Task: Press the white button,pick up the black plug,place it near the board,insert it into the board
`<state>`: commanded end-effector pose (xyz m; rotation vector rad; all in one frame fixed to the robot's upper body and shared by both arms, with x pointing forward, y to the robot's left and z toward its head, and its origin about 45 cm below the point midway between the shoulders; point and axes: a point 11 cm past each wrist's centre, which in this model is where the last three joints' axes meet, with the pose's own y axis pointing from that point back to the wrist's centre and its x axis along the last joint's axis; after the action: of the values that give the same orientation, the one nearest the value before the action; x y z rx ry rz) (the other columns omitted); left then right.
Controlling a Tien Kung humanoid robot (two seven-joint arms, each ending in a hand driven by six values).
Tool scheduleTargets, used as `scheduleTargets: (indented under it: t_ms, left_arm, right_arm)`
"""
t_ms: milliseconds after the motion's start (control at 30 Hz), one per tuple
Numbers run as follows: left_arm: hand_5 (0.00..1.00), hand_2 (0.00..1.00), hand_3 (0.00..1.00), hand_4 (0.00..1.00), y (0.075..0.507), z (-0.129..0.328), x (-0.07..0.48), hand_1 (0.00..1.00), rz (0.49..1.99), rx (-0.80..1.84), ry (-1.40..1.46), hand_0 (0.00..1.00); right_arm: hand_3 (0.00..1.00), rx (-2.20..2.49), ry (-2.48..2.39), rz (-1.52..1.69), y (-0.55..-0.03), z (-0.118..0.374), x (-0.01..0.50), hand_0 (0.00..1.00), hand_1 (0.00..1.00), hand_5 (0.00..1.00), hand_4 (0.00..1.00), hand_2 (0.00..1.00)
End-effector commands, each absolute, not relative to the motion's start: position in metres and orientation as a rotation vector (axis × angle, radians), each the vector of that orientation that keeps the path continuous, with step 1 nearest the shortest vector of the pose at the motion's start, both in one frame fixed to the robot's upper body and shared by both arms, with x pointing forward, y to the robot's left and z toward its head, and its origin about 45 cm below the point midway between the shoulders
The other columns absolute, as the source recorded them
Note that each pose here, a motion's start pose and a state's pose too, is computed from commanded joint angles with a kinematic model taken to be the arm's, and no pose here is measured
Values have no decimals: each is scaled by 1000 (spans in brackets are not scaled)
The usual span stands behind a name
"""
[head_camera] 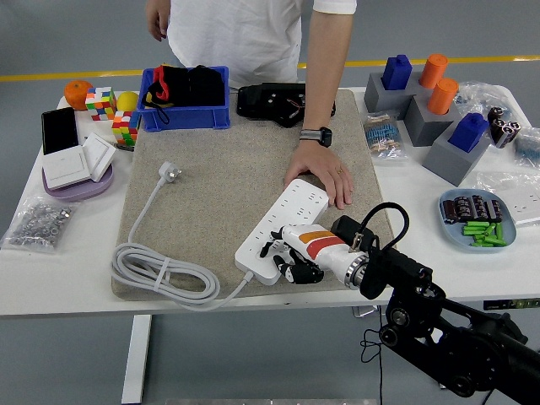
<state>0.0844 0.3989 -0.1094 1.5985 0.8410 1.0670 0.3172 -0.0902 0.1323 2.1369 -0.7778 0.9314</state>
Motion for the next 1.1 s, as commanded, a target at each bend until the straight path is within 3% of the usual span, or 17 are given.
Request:
scheduleTargets:
  t_ms: [267, 767, 800, 967, 1000, 1100]
  left_arm:
    - [189, 610, 636, 546, 399, -109, 85, 635, 1064, 1600, 838, 688]
    - [180, 610, 636, 541, 399, -109, 85, 635, 1067, 1600, 840, 689]
    - [179, 610, 635, 540, 399, -109, 85, 635, 1067, 1600, 841, 689]
    - [179, 610, 635, 540, 399, -109, 86, 635, 1073, 1594, 841, 689]
    - [178, 610, 635, 540, 399, -109, 86, 635, 1074, 1593, 842, 690]
    - [178, 610, 635, 540, 400, -109, 87, 635, 1081, 1589, 844, 690]
  right_arm:
    - [579, 2138, -759, 933, -89, 130, 314, 2, 2, 2, 448, 37]
    - [579, 2240, -919, 994, -87, 182, 319, 2, 2, 2, 444, 41]
    - [594, 2253, -942, 999, -88, 187, 318, 2, 2, 2, 353, 103]
    - [594, 2298, -1069, 990, -104, 201, 321, 2, 2, 2, 353, 103]
    - [657, 2302, -1093, 983, -108, 202, 322, 418, 359, 181, 809, 357]
    - [657, 2305, -1174, 963, -123, 206, 325, 418, 359, 181, 809, 357]
